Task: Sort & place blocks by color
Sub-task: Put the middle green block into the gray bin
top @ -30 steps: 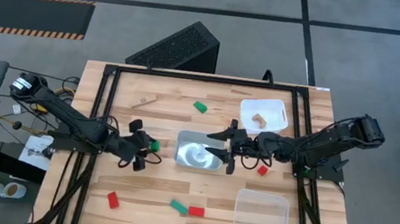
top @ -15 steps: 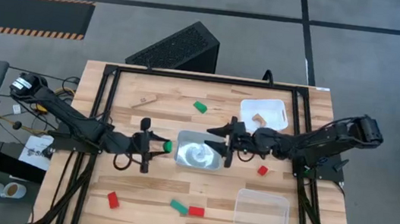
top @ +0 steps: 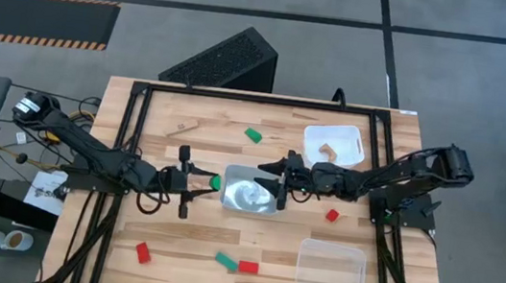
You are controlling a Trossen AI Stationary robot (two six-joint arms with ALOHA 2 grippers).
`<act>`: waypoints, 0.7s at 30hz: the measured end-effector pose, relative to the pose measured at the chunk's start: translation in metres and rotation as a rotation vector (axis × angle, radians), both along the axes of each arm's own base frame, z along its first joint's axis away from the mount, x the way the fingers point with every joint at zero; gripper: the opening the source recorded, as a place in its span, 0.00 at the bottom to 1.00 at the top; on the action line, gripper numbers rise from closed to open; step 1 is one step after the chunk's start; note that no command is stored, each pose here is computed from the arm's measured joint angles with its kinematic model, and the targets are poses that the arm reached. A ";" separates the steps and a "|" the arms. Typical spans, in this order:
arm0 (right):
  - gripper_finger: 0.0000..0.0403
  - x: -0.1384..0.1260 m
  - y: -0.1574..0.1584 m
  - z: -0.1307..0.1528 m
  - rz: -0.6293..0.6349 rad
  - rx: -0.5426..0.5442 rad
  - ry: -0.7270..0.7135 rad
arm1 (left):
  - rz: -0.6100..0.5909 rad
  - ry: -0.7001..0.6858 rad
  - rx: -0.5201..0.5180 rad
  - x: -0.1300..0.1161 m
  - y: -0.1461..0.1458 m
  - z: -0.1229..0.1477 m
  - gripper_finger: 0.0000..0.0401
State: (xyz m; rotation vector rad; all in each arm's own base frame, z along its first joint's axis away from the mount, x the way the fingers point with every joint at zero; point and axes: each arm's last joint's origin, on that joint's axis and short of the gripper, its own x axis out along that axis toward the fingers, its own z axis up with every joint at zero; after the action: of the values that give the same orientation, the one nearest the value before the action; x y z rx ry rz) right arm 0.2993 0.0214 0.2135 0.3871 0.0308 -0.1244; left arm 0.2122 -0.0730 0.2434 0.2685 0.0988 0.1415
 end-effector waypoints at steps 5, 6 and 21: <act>0.61 0.000 0.000 0.002 0.034 0.016 -0.020 | -0.008 -0.018 0.007 0.000 0.000 0.002 0.31; 0.61 0.000 -0.001 0.002 0.043 0.019 -0.020 | -0.019 -0.021 0.005 0.000 -0.001 0.002 0.31; 0.61 -0.009 0.015 0.018 0.305 0.115 -0.058 | -0.082 -0.065 0.076 0.016 -0.011 -0.007 0.31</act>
State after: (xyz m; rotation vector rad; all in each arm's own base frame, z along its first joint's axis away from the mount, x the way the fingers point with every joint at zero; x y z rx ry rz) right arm 0.2905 0.0365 0.2313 0.4965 0.0397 0.1907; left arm 0.2284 -0.0841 0.2364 0.3426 0.0181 0.0728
